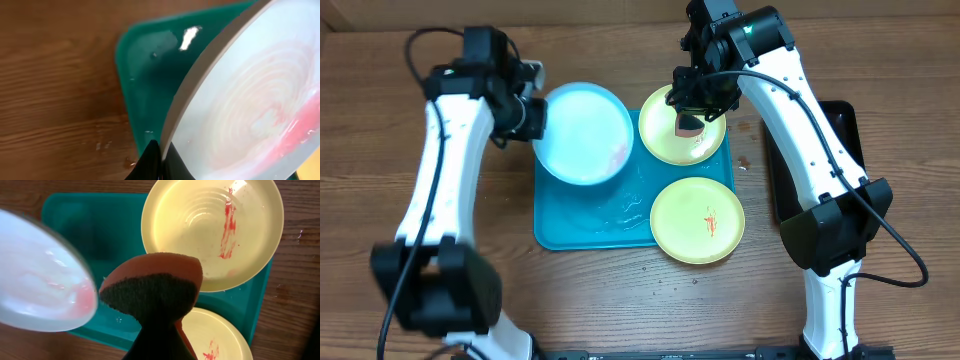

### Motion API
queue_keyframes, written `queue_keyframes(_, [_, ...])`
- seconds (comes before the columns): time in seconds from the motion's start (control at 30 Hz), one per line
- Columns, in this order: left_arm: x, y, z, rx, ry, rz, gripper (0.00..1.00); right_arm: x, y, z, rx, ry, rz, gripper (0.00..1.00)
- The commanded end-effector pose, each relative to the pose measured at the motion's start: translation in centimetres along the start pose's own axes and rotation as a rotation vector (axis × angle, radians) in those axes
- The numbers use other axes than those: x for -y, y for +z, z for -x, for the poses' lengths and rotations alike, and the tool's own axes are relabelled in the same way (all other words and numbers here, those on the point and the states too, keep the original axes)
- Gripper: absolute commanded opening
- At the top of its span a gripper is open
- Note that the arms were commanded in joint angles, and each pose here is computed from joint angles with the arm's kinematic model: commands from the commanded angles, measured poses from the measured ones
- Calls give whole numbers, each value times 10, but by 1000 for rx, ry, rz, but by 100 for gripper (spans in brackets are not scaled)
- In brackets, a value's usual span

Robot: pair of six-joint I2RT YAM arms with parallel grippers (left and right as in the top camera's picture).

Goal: Clean dirty plates on tray and stack at the side

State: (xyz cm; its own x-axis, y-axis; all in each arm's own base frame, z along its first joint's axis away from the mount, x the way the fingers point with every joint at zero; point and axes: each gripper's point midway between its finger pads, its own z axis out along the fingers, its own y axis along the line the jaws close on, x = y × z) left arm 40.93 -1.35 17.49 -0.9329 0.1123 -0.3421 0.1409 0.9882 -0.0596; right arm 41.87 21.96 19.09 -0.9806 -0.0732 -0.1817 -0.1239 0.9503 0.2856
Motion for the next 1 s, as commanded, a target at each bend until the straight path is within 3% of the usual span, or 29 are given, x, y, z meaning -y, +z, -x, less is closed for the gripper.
queue_keyframes(0.0, [-12, -60, 9, 134, -30, 155, 4, -2, -24, 7, 72, -16, -6, 4])
queue_keyframes(0.23, [-32, -128, 1, 267, -115, 444, 4, 0, -24, 8, 78, -16, -20, 4])
queue_keyframes(0.5, [-24, -151, 4, 383, -157, 788, 4, 0, -24, 8, 76, -16, -20, 4])
queue_keyframes(0.63, [-12, -141, 2, 443, -193, 847, 4, 0, -24, 8, 77, -15, -20, 4])
queue_keyframes(0.97, [0, -99, -20, 439, -285, 827, 4, 0, -24, 8, 77, -15, -20, 4])
